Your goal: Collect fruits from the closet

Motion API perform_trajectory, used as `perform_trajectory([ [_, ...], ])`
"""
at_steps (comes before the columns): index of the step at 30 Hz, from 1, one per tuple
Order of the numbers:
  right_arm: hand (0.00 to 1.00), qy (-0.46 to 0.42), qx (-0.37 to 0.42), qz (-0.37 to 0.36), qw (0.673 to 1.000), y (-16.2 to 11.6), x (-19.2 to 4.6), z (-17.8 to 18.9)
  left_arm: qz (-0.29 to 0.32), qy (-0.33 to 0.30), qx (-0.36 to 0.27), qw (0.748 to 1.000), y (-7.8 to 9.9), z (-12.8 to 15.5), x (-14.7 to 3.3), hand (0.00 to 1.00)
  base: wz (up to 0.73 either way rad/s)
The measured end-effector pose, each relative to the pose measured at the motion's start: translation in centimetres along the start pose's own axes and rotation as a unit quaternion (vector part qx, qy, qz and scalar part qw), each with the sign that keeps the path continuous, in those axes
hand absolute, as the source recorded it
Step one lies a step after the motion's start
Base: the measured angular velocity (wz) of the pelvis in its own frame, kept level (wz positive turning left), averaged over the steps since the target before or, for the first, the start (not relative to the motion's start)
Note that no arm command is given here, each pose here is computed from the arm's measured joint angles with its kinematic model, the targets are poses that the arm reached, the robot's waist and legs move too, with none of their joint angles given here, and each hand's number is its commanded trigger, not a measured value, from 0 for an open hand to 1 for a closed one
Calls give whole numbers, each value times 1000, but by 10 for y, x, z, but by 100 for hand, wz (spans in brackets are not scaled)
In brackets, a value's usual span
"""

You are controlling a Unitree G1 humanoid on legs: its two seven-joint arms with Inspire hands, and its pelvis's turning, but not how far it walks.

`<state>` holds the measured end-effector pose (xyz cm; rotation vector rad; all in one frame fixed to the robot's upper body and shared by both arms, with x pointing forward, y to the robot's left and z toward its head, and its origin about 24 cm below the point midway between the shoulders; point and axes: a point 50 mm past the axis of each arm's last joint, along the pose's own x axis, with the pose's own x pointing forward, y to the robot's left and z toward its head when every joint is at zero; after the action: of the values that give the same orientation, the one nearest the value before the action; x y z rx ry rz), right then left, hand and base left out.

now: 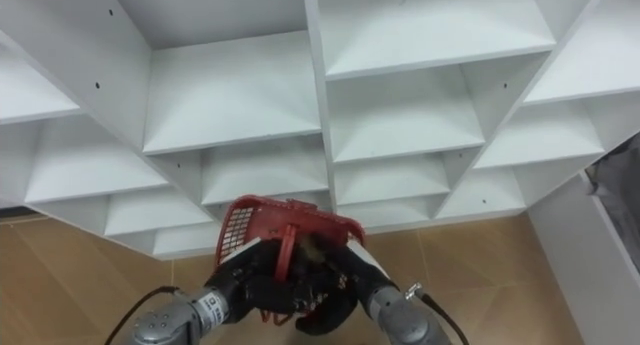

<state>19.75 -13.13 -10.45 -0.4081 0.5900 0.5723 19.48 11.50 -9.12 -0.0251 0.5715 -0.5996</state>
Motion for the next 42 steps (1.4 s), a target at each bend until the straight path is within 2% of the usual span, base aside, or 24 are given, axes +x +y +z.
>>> perform_trajectory([
  [6,0,3,-1,23,1000,2,-2,-3,34,35,12,999,11,-15,-6,100,1],
  [14,0,-26,3,34,999,8,-7,4,78,40,-11,996,18,-31,-22,100,0],
  [31,0,-41,35,7,999,7,-31,-7,203,88,-51,974,37,-68,-61,100,-1],
  [42,0,-44,72,-31,996,-2,-42,-12,231,116,-64,964,39,-81,-70,100,-1],
])
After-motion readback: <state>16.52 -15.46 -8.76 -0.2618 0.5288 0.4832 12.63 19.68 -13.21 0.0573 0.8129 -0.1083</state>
